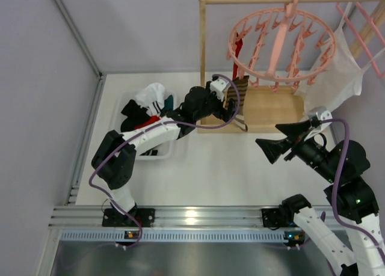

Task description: Remove the socks clipped to the hanger

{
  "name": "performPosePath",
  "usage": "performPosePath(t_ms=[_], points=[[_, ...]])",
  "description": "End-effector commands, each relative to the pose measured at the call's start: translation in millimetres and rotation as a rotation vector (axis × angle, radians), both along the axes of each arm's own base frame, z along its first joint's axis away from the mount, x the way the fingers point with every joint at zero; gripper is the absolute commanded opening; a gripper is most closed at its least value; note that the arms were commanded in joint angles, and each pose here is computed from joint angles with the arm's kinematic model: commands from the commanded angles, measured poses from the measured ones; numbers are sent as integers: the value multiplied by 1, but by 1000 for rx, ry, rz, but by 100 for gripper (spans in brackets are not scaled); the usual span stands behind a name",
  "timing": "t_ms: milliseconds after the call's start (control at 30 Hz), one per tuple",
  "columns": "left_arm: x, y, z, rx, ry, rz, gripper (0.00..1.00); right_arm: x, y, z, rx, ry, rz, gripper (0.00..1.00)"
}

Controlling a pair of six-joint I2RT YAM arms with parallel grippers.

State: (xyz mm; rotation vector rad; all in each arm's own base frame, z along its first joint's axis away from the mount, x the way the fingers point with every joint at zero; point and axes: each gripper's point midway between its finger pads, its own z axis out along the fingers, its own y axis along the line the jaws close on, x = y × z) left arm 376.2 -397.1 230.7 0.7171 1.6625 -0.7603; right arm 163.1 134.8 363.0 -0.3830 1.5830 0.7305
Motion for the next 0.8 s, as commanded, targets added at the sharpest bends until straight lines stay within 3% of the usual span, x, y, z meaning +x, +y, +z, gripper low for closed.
performPosePath(t_ms=[0, 100, 133, 233, 267, 367, 533, 767], points=[[13, -13, 30, -50, -101, -19, 95, 3, 1, 15, 21, -72, 6, 99], [11, -23, 25, -55, -87, -66, 74, 5, 3, 13, 18, -74, 15, 99], [11, -24, 22, -56, -80, -68, 52, 5, 4, 14, 22, -76, 17, 99], [11, -27, 26, -78, -66, -70, 24, 8, 5, 18, 51, -87, 13, 100], [10, -27, 28, -84, -64, -66, 11, 7, 6, 20, 78, -81, 13, 99], [4, -25, 31, -89, -60, -37, 0, 5, 9, 29, 115, -109, 31, 100], [-14, -16, 32, -77, -66, 145, 0, 6, 8, 39, 159, -100, 21, 99], [-67, -21, 23, -57, -64, 311, 0, 15, -34, 58, 266, -79, -241, 99]])
